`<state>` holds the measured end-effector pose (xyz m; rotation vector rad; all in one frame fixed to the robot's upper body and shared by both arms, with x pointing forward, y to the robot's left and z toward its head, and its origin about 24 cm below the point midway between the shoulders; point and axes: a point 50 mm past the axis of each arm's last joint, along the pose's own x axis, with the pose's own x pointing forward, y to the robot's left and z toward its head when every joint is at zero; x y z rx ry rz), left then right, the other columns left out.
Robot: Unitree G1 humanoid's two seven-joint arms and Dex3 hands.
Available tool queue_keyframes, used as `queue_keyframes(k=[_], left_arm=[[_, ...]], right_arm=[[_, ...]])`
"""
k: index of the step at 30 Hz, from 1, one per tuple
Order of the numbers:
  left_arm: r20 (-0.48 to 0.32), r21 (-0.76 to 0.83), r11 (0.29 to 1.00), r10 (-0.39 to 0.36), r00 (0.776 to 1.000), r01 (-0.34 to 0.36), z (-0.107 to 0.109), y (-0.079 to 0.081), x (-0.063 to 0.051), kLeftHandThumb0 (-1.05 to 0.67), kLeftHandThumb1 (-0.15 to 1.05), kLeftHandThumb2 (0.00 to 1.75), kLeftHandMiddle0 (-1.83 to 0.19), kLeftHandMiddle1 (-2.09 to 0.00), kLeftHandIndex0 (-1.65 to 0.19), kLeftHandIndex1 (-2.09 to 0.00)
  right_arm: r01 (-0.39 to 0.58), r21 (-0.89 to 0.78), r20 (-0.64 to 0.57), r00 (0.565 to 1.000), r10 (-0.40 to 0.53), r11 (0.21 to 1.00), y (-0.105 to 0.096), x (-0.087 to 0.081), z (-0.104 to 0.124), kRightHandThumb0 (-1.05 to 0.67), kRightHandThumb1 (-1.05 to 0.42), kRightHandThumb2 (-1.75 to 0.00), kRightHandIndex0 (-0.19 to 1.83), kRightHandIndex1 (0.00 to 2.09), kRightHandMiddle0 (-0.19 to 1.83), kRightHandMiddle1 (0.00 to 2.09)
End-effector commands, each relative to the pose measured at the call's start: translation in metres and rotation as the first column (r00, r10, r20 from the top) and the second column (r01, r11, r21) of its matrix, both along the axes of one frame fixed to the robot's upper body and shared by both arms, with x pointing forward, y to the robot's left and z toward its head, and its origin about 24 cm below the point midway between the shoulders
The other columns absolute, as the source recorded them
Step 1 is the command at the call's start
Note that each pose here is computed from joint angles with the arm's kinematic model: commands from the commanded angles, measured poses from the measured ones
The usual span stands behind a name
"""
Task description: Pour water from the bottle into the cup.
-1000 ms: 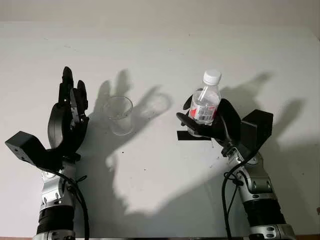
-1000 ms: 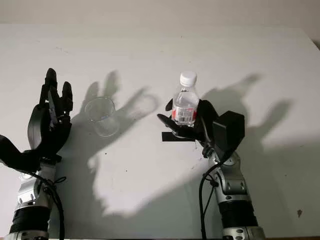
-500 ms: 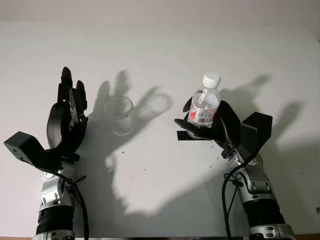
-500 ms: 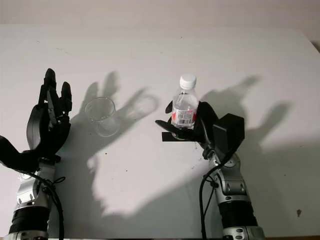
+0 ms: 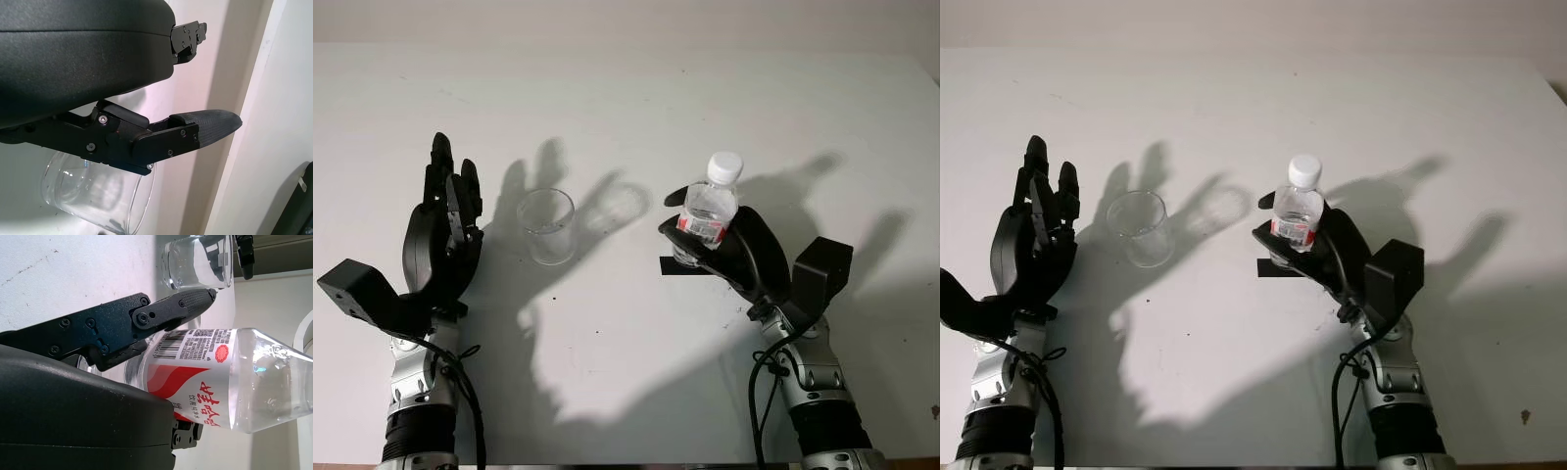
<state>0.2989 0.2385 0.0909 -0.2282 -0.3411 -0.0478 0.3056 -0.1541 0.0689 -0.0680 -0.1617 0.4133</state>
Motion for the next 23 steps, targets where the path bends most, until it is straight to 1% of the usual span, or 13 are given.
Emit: queue_keyframes(k=[1,2,4,8,11,13,18,23], left_arm=[[-0.012,0.003,1.000,0.000,1.000,0.000,-0.004,0.003,-0.004,-0.73,1.05,0.62,0.19,0.00,0.19,0.00],[-0.011,0.003,1.000,-0.003,1.000,0.003,-0.004,0.003,-0.004,-0.73,1.05,0.63,0.19,0.00,0.19,0.00],[-0.010,-0.004,1.000,-0.005,1.000,0.005,-0.003,0.003,-0.004,-0.73,1.05,0.63,0.19,0.00,0.19,0.00],[-0.009,-0.001,1.000,-0.008,1.000,0.008,-0.003,0.003,-0.004,-0.72,1.05,0.63,0.19,0.00,0.19,0.00],[-0.010,0.000,1.000,-0.007,1.000,0.007,-0.003,0.004,-0.004,-0.72,1.05,0.63,0.19,0.00,0.19,0.00],[-0.014,0.004,1.000,-0.005,1.000,0.005,-0.003,0.004,-0.004,-0.73,1.05,0.63,0.19,0.00,0.19,0.00],[-0.013,0.004,1.000,-0.005,1.000,0.005,-0.003,0.004,-0.003,-0.73,1.05,0.61,0.19,0.00,0.19,0.00],[-0.013,0.009,1.000,-0.008,1.000,0.009,-0.003,0.005,-0.002,-0.73,1.05,0.62,0.19,0.00,0.19,0.00]], right_arm=[[0.016,-0.016,-0.016,1.000,-0.017,1.000,-0.004,-0.007,-0.013,-0.70,-0.98,-0.05,-0.02,0.55,0.00,0.29],[0.019,-0.019,-0.006,1.000,-0.020,1.000,-0.005,-0.007,-0.013,-0.70,-0.98,-0.05,-0.01,0.43,-0.01,0.21],[0.024,-0.026,0.008,1.000,-0.024,0.999,-0.005,-0.008,-0.015,-0.70,-0.97,-0.05,0.02,0.24,-0.02,0.11],[0.031,-0.057,0.041,0.999,-0.029,0.998,-0.008,-0.010,-0.015,-0.72,-0.96,-0.05,-0.05,0.10,-0.10,0.04],[0.035,-0.078,0.066,0.997,-0.030,0.996,-0.011,-0.010,-0.015,-0.73,-0.96,-0.05,-0.14,0.04,-0.17,0.01],[0.040,-0.069,0.074,0.997,-0.034,0.997,-0.013,-0.011,-0.016,-0.73,-0.95,-0.05,-0.18,0.01,-0.19,0.00],[0.056,-0.029,0.095,0.994,-0.053,0.998,-0.018,-0.015,-0.014,-0.79,-0.97,-0.06,-0.19,0.00,-0.19,0.00],[0.058,0.013,0.097,0.994,-0.059,0.998,-0.020,-0.014,-0.011,-0.84,-0.98,-0.06,-0.19,0.00,-0.19,0.00]])
